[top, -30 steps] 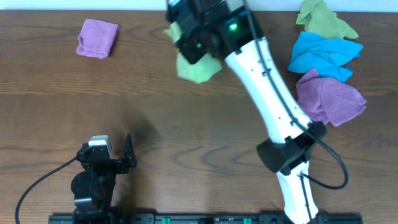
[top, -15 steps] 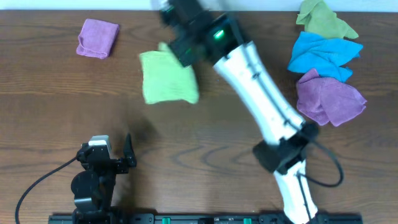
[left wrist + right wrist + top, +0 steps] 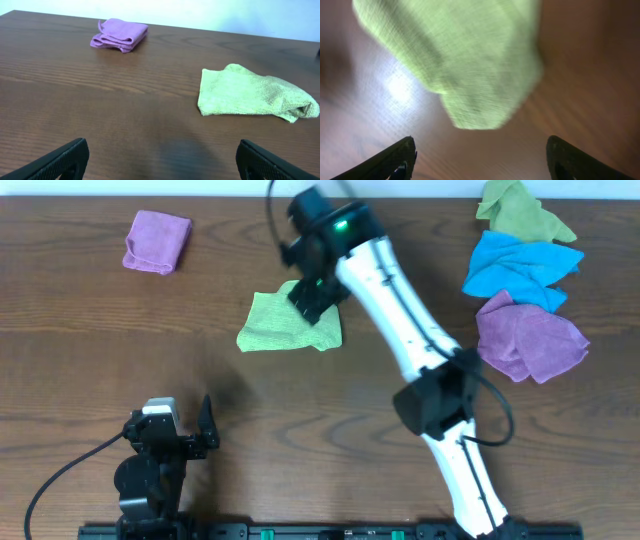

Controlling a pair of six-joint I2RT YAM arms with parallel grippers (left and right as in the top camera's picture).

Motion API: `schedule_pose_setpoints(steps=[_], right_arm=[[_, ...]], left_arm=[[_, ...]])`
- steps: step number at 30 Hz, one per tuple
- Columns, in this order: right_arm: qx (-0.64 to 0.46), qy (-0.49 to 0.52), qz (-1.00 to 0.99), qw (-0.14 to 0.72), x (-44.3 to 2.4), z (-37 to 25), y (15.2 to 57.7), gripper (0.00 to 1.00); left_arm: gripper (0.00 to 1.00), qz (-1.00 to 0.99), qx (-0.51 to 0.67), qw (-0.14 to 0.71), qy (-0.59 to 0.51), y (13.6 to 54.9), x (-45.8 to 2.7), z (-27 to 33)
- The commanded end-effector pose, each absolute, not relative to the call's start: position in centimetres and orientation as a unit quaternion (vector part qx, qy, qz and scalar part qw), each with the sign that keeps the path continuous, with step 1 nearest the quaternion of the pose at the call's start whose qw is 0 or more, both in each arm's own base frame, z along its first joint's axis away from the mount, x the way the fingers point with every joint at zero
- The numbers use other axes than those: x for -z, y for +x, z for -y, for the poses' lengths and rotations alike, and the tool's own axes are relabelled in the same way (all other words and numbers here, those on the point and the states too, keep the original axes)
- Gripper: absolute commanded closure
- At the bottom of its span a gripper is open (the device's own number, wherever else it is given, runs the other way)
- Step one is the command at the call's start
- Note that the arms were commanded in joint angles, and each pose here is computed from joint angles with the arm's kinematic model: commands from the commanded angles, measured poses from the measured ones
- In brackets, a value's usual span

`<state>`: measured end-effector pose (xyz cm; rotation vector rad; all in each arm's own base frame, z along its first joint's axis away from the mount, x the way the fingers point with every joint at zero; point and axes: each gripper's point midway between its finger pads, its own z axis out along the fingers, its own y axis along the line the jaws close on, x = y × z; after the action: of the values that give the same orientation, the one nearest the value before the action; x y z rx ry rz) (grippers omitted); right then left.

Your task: Fold the cloth

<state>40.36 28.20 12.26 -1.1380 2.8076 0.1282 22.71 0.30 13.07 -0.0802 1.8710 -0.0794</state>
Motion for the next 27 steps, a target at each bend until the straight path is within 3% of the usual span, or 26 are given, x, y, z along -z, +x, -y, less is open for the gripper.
schedule_pose_setpoints(steps=[1,6,11,13,15,25,26,27], right_arm=[[-0.062,-0.442,-0.895,0.021,-10.7,-30.5,37.6,0.11],[-0.007,-0.485,-0.875,0.004,-9.7,-31.8,35.1,0.08],[0.088,-0.444,-0.891,-0.013,-5.9,-28.1,36.6,0.11],[0.105,-0.435,-0.894,-0.014,-4.3,-26.7,37.3,0.01],[0.127,-0.428,-0.895,-0.007,-3.6,-25.6,38.1,0.01],[0.152,-0.401,-0.9,0.076,-4.4,-26.0,42.3,0.01],[0.153,-0.399,-0.9,0.086,-4.6,-26.2,42.7,0.02],[0.159,-0.394,-0.9,0.099,-4.8,-26.1,43.4,0.13]], left_arm=[[0.05,-0.811,0.037,0.583,-0.041,22.7,-12.0,-0.4],[0.05,-0.811,0.037,0.583,-0.041,22.7,-12.0,-0.4],[0.05,-0.811,0.037,0.583,-0.041,22.7,-12.0,-0.4],[0.04,-0.811,0.037,0.583,-0.041,22.7,-12.0,-0.4],[0.05,-0.811,0.037,0.583,-0.041,22.7,-12.0,-0.4],[0.04,-0.811,0.037,0.583,-0.041,22.7,-12.0,-0.4],[0.05,-0.811,0.037,0.583,-0.041,22.7,-12.0,-0.4],[0.05,-0.811,0.037,0.583,-0.041,22.7,-12.0,-0.4]])
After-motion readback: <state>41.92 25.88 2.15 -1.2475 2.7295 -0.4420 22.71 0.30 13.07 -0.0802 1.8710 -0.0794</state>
